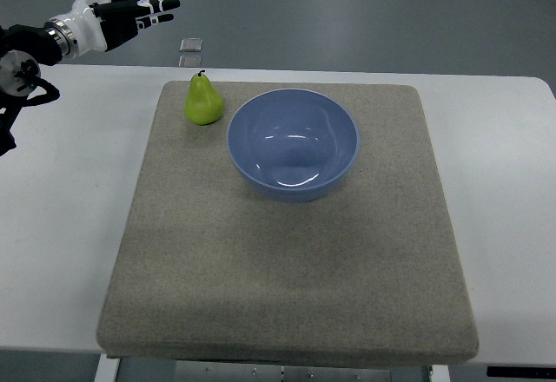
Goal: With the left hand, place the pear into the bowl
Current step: 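Move the open left hand toward the green pear beside the bowl, then lower the left hand onto the green pear and close fingers around it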
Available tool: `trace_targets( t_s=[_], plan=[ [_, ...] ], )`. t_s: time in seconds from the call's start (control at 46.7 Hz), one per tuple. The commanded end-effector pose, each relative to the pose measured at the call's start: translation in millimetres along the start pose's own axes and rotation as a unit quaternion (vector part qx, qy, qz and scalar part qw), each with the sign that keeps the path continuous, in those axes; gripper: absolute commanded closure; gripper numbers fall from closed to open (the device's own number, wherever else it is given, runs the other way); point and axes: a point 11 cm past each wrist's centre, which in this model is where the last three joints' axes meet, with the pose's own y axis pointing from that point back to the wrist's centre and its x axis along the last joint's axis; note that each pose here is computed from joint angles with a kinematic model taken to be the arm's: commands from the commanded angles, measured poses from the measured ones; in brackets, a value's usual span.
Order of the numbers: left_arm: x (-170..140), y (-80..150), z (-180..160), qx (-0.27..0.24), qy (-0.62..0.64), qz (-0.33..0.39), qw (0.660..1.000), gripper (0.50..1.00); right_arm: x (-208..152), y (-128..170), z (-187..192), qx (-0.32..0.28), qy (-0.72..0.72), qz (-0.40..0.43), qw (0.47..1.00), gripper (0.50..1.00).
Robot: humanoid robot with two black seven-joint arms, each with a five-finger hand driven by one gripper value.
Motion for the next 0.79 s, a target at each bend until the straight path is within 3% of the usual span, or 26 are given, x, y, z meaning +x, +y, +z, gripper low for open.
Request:
trace_targets(
  t_s=[0.0,0.171,0.407,0.621,0.771],
  plan=[
    [-4,-3,10,-0.002,-0.075,-0.006,0.997,0.504,0,0,0,-0.001,0.0,0.0,1.0,0.574],
    [-11,-7,18,0.023,-0.219,-0.02,0.975,0.504,0,0,0,-0.001,0.0,0.001,1.0,0.574],
    [-25,-15,3,0.087,-0.383,-0.061,0.917,0.504,0,0,0,-0.001,0.0,0.0,1.0,0.574],
    [-43,-22,-8,0.118,-0.455,-0.101,0.877,0.504,0,0,0,0.0,0.0,0.0,1.0,0.574],
    [-50,-31,-13,0.113,-0.505,-0.082,0.851,0.504,0,0,0,0.0,0.0,0.0,1.0,0.574]
  ],
)
